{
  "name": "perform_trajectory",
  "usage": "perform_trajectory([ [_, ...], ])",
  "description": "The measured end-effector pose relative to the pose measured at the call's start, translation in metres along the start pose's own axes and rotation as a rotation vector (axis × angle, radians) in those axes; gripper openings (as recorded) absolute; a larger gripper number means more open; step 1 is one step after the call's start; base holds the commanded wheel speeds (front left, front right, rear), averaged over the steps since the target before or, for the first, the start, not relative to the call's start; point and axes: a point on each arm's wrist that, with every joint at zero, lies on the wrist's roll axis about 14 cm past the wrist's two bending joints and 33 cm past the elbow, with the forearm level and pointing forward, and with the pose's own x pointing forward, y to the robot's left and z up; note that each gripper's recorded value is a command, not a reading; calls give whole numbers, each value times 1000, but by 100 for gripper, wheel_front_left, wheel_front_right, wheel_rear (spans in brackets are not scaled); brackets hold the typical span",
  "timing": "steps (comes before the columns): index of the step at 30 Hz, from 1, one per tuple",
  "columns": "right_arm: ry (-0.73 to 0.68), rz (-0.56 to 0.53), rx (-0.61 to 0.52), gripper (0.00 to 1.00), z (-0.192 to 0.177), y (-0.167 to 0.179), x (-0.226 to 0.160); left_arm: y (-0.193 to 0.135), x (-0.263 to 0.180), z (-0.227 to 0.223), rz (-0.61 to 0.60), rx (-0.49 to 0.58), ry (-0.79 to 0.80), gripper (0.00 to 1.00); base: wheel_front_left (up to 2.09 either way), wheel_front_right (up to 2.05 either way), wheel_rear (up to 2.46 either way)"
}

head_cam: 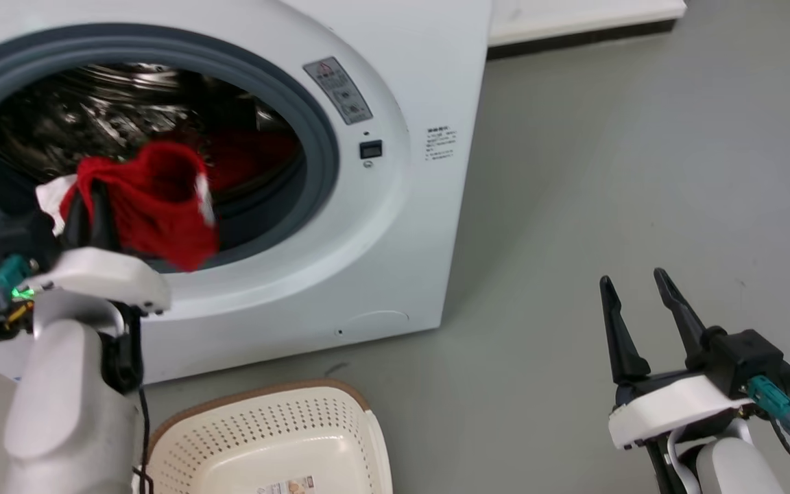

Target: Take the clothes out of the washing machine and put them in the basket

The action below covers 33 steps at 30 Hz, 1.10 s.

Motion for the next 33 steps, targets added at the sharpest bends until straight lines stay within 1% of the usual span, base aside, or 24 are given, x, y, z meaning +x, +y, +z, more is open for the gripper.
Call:
perform_trajectory([
  [8, -21, 44, 1, 100, 13, 15, -10, -13, -54, 64, -21, -3, -209, 0, 0, 0, 0],
  [9, -32, 55, -2, 100, 17, 19, -14, -18, -78, 76, -23, -12, -255, 0, 0, 0, 0],
  [10, -33, 59, -1, 100, 18, 20, -14, -18, -86, 78, -17, -18, -264, 0, 0, 0, 0],
  [11, -36, 67, 0, 100, 20, 23, -14, -11, -108, 76, 23, -29, -268, 0, 0, 0, 0],
  [13, -33, 75, 0, 100, 20, 25, -11, -10, -121, 68, 37, -33, -239, 0, 0, 0, 0],
  [16, -24, 80, -2, 100, 17, 27, -7, -11, -137, 46, 49, -43, -164, 0, 0, 0, 0],
  [19, -6, 94, -3, 100, 12, 32, -1, -9, -152, 11, 67, -48, -47, 0, 0, 0, 0],
  [20, 5, 111, -2, 100, 7, 38, 7, -5, -168, -31, 95, -79, 90, 0, 0, 0, 0],
  [23, 10, 127, -5, 100, 4, 43, 18, -6, -184, -77, 117, -128, 237, 0, 0, 0, 0],
  [26, 25, 143, -9, 100, -3, 49, 28, -3, -200, -120, 138, -148, 375, 0, 0, 0, 0],
  [28, 39, 152, -8, 100, -9, 52, 34, -1, -205, -144, 147, -156, 452, 0, 0, 0, 0],
  [33, 77, 170, -14, 100, -28, 58, 51, 2, -204, -195, 157, -171, 606, 0, 0, 0, 0],
])
